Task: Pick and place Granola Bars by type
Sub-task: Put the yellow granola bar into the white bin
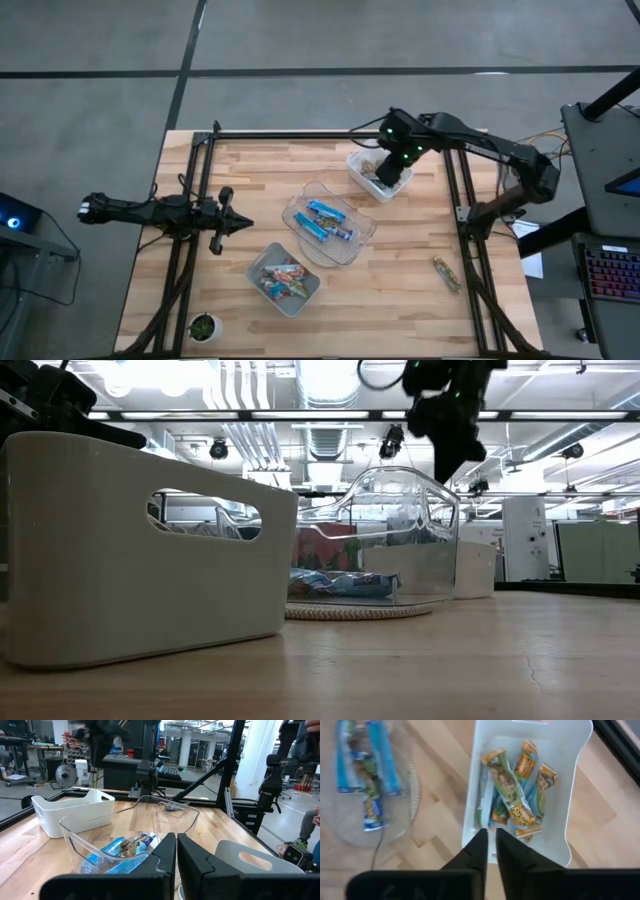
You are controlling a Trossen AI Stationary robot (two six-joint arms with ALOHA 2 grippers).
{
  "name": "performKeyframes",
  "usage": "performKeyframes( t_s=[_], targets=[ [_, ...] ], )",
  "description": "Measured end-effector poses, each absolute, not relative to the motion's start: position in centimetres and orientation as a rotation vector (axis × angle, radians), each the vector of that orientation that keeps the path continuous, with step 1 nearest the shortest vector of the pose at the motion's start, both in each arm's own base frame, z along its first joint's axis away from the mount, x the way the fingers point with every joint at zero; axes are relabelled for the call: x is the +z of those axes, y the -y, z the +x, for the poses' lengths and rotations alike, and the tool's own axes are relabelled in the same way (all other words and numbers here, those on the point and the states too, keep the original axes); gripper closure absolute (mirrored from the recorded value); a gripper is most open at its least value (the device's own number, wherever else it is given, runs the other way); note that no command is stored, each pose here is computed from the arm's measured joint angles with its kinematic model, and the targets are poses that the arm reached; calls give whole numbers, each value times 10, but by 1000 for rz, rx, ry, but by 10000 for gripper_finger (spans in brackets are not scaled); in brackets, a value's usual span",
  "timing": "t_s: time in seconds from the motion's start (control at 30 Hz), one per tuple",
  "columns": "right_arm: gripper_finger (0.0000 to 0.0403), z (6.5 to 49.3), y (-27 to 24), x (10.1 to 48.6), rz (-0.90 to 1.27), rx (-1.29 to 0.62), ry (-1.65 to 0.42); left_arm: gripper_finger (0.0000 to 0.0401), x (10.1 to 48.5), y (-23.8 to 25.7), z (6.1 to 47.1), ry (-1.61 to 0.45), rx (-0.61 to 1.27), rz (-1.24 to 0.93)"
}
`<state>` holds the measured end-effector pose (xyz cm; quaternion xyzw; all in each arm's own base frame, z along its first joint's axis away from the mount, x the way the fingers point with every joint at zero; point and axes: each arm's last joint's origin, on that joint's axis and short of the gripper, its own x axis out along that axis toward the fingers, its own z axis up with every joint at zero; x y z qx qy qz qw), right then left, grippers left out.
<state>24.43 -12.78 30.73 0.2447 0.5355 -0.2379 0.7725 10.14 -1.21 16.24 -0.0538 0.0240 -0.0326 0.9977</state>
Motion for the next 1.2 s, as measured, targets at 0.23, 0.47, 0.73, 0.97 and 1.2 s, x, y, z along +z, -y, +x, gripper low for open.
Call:
performKeyframes(
  t_s=[0.23, 0.47, 0.73, 0.97, 1.2],
  targets=[
    [394, 225, 93, 328, 460, -434, -1087, 401, 162, 12, 101, -48, -65, -108],
    [394, 208, 69, 339, 466, -402, -1077, 401, 162, 12, 101, -48, -65, -108],
    [394, 199, 52, 344, 503, -391, -1089, 401, 162, 12, 101, -49, -65, -108],
    [394, 198, 31, 347, 493, -333, -1100, 401, 162, 12, 101, -48, -65, -108],
    [394, 194, 13, 351, 505, -289, -1088, 401, 162, 12, 101, -48, -65, -108]
  ],
)
